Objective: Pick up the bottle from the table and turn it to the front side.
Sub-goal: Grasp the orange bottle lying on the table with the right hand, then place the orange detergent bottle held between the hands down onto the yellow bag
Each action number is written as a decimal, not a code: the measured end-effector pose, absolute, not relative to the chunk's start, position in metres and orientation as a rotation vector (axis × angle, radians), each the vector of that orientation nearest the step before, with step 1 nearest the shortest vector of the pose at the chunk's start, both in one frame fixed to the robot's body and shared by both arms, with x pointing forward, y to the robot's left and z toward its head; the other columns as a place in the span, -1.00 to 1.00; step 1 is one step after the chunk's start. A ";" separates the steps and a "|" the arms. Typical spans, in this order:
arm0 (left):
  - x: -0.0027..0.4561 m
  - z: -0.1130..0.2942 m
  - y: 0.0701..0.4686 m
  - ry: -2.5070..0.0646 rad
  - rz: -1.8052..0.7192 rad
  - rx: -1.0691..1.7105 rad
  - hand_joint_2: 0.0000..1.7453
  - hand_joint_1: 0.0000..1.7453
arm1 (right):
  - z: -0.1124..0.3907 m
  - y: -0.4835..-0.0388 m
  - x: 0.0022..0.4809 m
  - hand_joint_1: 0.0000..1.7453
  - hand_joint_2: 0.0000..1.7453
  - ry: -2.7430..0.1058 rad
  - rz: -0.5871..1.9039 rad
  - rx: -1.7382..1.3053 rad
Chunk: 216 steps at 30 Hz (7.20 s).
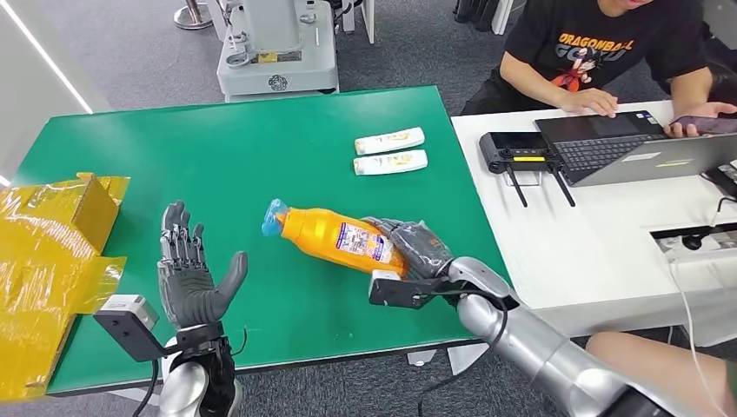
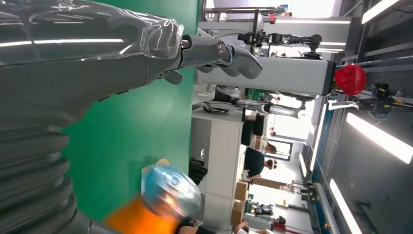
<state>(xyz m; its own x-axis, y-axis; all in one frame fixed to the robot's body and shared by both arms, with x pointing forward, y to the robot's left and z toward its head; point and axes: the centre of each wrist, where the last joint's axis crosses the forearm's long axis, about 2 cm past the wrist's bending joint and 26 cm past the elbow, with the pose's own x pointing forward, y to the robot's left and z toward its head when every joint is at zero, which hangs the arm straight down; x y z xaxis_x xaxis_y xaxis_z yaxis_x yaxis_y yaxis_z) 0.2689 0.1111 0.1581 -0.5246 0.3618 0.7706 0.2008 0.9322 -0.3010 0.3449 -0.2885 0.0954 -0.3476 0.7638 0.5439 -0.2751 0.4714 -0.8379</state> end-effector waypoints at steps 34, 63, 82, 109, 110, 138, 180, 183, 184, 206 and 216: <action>0.335 0.204 0.115 -2.118 -0.342 -0.522 1.00 -1.00 | 0.107 -0.273 0.333 1.00 1.00 -2.006 0.773 -0.403; 0.341 0.224 0.096 -2.065 -0.412 -0.667 1.00 -1.00 | 0.127 -0.196 0.372 1.00 1.00 -2.018 0.766 -0.200; 0.344 0.221 0.097 -2.057 -0.353 -0.619 1.00 -1.00 | 0.134 -0.133 0.375 1.00 1.00 -1.952 0.848 -0.042; 0.341 0.209 0.104 -1.975 -0.284 -0.616 1.00 1.00 | 0.100 -0.144 0.364 1.00 1.00 -1.819 0.888 -0.081; 0.340 0.209 0.104 -1.969 -0.278 -0.620 1.00 1.00 | 0.100 -0.145 0.364 1.00 1.00 -1.819 0.888 -0.088; 0.338 0.200 0.110 -1.944 -0.188 -0.553 1.00 1.00 | 0.106 -0.158 0.348 -1.00 1.00 -1.892 0.674 -0.211; 0.406 0.239 0.275 -2.160 -0.711 0.751 1.00 1.00 | 0.151 -0.147 0.210 -1.00 1.00 -2.304 0.260 -0.009; 0.418 0.239 0.283 -2.109 -0.876 0.796 1.00 1.00 | 0.151 -0.148 0.208 -1.00 1.00 -2.303 0.256 -0.006; 0.421 0.238 0.285 -2.094 -0.935 0.812 1.00 1.00 | 0.151 -0.148 0.208 -1.00 1.00 -2.303 0.256 -0.002; 0.442 0.194 0.354 -1.513 -1.636 1.053 1.00 1.00 | 0.152 -0.152 0.194 -1.00 1.00 -2.284 0.261 0.039; 0.432 0.172 0.394 -1.269 -1.753 1.121 1.00 1.00 | 0.155 -0.156 0.190 -1.00 1.00 -2.278 0.271 0.041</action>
<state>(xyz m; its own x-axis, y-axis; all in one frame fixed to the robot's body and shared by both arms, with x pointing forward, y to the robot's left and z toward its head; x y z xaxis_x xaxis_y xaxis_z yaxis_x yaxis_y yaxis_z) 0.4324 0.3936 0.1725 -0.3896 -0.8876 -0.2457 0.0436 -0.2843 0.9577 0.1902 -0.1559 0.1549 -0.6614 0.0588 0.7477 -0.1183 0.9763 -0.1814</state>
